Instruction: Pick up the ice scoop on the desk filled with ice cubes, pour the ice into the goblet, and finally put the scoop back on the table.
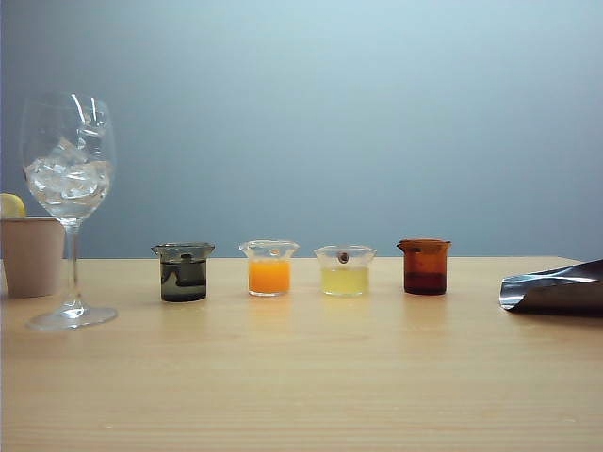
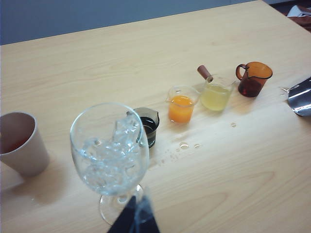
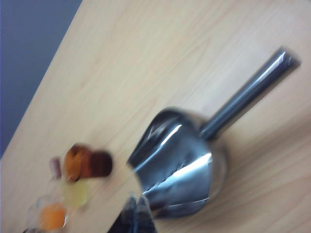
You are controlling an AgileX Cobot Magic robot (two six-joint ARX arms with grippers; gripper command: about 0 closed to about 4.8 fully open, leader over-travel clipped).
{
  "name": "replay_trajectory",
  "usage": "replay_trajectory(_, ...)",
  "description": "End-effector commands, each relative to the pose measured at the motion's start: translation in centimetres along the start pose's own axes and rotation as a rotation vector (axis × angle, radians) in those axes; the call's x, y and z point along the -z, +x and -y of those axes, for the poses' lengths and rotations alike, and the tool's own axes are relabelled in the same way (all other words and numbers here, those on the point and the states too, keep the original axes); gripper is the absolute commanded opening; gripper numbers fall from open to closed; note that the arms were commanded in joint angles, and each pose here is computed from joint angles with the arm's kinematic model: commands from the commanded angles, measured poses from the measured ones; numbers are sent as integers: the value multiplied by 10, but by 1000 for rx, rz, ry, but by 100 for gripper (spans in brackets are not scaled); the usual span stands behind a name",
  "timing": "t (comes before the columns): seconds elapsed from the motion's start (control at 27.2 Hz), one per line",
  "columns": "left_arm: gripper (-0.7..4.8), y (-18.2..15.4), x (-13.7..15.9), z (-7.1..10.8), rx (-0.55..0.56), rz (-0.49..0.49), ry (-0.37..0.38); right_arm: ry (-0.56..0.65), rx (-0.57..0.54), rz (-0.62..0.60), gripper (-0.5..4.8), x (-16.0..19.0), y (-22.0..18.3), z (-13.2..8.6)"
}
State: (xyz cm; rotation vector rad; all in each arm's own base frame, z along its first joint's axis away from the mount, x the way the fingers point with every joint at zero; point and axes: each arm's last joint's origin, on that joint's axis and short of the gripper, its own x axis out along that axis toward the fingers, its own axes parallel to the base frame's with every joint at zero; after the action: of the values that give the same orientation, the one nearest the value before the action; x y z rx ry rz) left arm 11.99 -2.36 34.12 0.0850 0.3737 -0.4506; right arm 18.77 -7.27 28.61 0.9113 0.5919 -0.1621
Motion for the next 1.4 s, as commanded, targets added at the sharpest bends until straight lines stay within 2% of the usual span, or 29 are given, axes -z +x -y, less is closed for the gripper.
replay_trajectory(0.04, -5, -1, -5, -1, -21, 40, 9, -180, -73, 47, -2, 7, -15, -20)
replay_trajectory(0.18, -5, -1, -7, -1, -25, 58, -13, -357, -79, 97, -2, 23, -31, -35)
replay_trajectory(0.37, -5, -1, -8, -1, -30, 72, -52, -510, -60, 169, -2, 44, -49, -49)
replay_trajectory(0.41, -5, -2, -8, -2, -50, 73, -65, -577, -74, 169, -1, 50, -52, -52)
replay_trajectory(0.63, -5, -5, -5, -2, -125, 90, -79, -731, -116, 197, -1, 66, -57, -58)
replay_trajectory(0.81, -5, -10, 11, 1, -137, 189, -54, -781, -198, 279, -1, 80, -51, -48)
replay_trajectory(0.92, -5, -13, 34, 4, -156, 255, -36, -786, -203, 296, -1, 93, -40, -30)
replay_trajectory(1.1, -5, -5, 65, 6, -153, 263, -50, -788, -218, 327, -1, 102, -32, -15)
replay_trajectory(1.18, -5, 0, 80, 6, -147, 293, -69, -779, -170, 338, -1, 103, -31, -11)
replay_trajectory(1.4, -5, 10, 119, 8, -153, 343, -77, -773, -173, 329, -1, 104, -30, -11)
